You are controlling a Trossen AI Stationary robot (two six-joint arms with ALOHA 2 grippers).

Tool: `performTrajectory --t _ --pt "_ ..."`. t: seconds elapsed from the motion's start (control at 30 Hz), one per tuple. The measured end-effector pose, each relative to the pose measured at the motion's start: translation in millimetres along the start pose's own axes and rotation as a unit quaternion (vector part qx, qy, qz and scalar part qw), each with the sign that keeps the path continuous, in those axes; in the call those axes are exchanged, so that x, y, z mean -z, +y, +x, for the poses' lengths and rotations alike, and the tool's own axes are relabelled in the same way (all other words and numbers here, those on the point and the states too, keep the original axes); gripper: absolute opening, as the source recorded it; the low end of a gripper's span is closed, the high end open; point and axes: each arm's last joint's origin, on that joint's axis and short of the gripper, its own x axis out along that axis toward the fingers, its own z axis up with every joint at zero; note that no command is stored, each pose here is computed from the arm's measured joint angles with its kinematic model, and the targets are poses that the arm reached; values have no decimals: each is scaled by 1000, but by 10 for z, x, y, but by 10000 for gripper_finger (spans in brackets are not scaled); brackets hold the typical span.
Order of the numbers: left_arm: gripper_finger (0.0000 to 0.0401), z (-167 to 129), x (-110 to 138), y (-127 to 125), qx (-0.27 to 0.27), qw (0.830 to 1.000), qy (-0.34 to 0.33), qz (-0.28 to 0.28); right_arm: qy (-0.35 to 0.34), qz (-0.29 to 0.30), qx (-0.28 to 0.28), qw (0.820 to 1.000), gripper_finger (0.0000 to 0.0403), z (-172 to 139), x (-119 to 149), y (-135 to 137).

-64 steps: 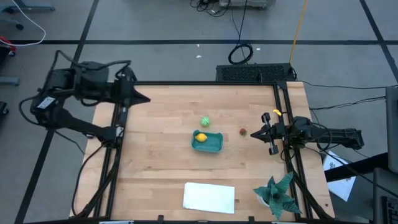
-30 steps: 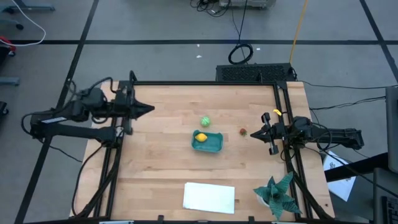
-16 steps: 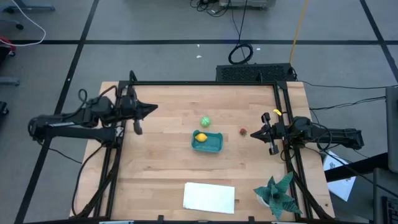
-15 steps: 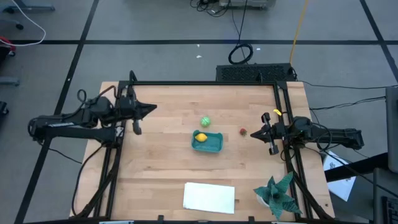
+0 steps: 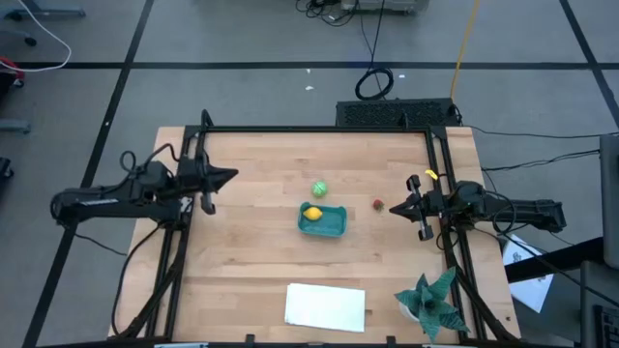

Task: Pick and placing Produce into tupperware
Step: Put the green cabbage into the blue bin

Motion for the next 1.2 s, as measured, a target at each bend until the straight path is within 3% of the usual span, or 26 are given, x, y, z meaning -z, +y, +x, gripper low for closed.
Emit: performTrajectory --t 0.6,1.2 --pt "0 29 544 33 -17 998 61 10 0 1 0 1000 0 0 0 0" --pt "0 26 650 39 -16 996 85 34 2 39 0 999 0 0 3 0"
